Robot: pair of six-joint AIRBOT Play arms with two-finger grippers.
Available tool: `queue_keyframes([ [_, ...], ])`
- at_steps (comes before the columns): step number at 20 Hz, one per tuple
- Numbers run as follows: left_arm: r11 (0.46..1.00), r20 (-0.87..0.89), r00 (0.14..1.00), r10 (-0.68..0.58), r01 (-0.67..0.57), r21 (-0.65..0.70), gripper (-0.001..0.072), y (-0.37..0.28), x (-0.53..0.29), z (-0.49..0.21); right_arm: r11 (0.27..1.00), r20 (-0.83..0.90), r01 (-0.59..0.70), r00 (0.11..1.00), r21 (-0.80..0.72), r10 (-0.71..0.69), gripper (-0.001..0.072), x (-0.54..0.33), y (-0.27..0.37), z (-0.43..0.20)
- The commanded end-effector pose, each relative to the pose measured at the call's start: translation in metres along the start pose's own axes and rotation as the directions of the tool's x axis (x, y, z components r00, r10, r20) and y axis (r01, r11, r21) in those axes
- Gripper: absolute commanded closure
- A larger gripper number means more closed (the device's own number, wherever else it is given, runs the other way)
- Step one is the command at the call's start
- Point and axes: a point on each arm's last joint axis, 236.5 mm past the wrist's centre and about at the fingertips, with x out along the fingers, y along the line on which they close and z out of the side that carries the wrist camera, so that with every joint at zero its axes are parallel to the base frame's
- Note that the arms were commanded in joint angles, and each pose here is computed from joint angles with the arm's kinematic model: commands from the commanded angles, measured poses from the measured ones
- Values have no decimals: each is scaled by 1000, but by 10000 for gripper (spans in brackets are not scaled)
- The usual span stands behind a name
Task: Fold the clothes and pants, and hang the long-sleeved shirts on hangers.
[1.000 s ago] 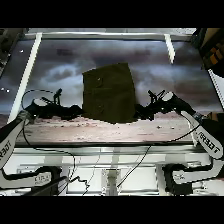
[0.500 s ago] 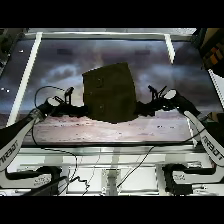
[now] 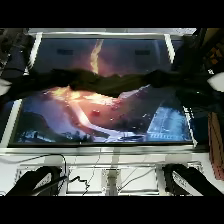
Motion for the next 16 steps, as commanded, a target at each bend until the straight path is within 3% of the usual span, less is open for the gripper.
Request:
queue_keyframes([
  [1, 995, 206, 977, -63, 44, 92, 670, -79, -78, 49, 992, 232, -8, 972, -122, 37, 691, -97, 83, 36],
  [5, 994, 252, 965, -76, 93, -58, 670, -97, -100, 52, 989, 349, 49, 937, -137, 2, 692, -132, 94, 49],
  [9, 949, 94, 995, -45, 72, -307, 670, -51, -45, -2, 992, 232, 116, 967, -44, -103, 691, -72, 31, 52],
  [11, 911, -7, 1000, -12, 8, -412, 669, -14, -3, -46, 987, 131, 155, 979, 32, -158, 691, -22, -19, 46],
  [16, 798, -98, 969, 227, -242, -551, 669, 105, 90, -119, 936, -83, 291, 956, 198, -280, 691, 96, -154, 2],
])
